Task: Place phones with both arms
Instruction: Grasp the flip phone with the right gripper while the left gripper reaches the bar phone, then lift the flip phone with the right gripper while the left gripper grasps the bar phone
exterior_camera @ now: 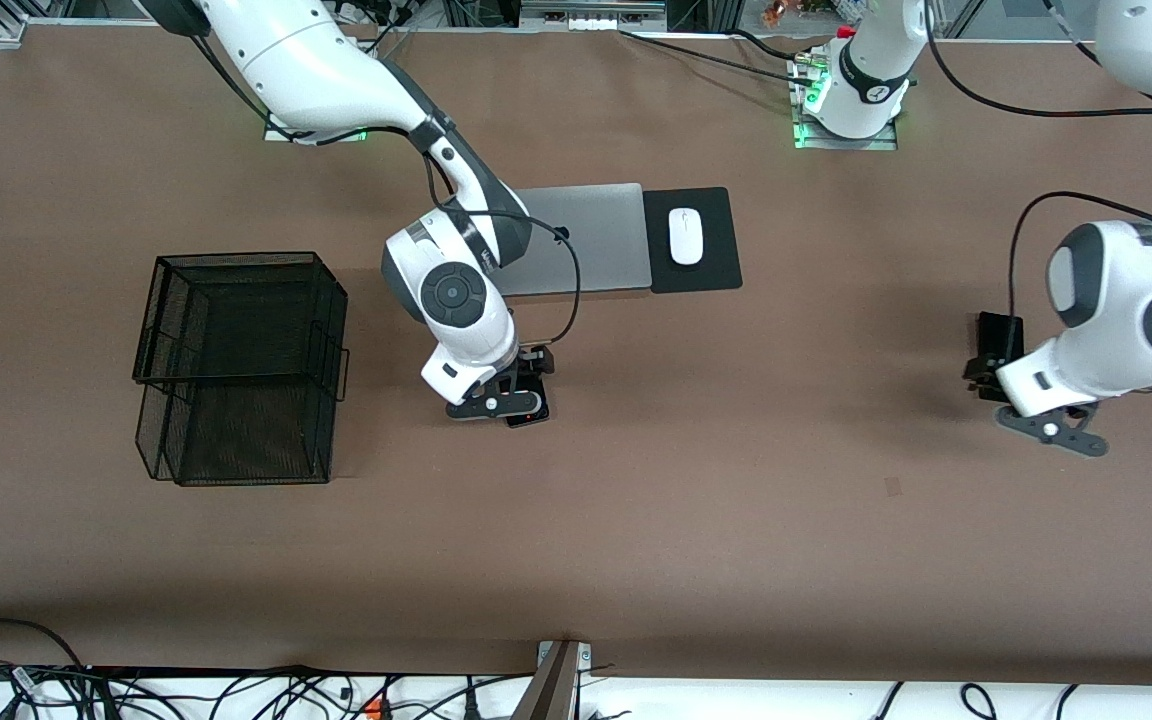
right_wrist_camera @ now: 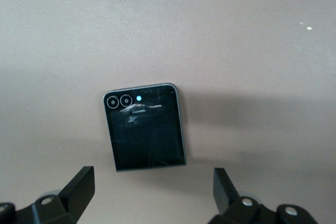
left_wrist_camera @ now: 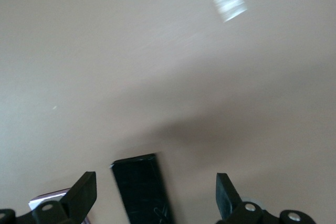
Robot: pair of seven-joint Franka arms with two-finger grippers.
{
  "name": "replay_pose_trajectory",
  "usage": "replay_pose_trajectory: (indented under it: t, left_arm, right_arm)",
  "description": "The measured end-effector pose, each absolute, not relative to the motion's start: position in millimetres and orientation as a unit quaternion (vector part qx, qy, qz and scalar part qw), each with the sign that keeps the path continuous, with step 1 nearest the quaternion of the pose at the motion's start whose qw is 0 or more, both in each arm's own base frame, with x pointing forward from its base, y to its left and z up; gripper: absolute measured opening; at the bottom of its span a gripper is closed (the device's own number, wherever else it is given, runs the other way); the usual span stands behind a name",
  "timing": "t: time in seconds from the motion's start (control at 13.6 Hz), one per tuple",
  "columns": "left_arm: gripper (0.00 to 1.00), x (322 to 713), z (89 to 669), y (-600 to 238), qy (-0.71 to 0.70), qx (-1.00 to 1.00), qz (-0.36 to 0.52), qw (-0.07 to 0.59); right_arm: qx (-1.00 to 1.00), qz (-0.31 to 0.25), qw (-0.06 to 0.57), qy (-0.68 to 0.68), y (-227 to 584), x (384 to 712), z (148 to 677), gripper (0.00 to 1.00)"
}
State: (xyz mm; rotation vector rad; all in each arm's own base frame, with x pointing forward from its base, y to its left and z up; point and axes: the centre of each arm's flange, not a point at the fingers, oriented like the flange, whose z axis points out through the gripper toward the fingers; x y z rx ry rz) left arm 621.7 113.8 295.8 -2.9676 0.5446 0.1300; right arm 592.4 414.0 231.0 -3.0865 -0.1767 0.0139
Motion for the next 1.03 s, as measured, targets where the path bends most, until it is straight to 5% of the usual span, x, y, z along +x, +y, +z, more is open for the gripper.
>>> replay_pose_trajectory:
  t: [1.03]
  left_arm:
    - [1.00, 542, 214, 194, 0.112, -0.993, 0.003, 0.030]
  right_arm:
    - [-0.994, -0.030, 0.047, -0.095, 418, 597, 189, 1.00]
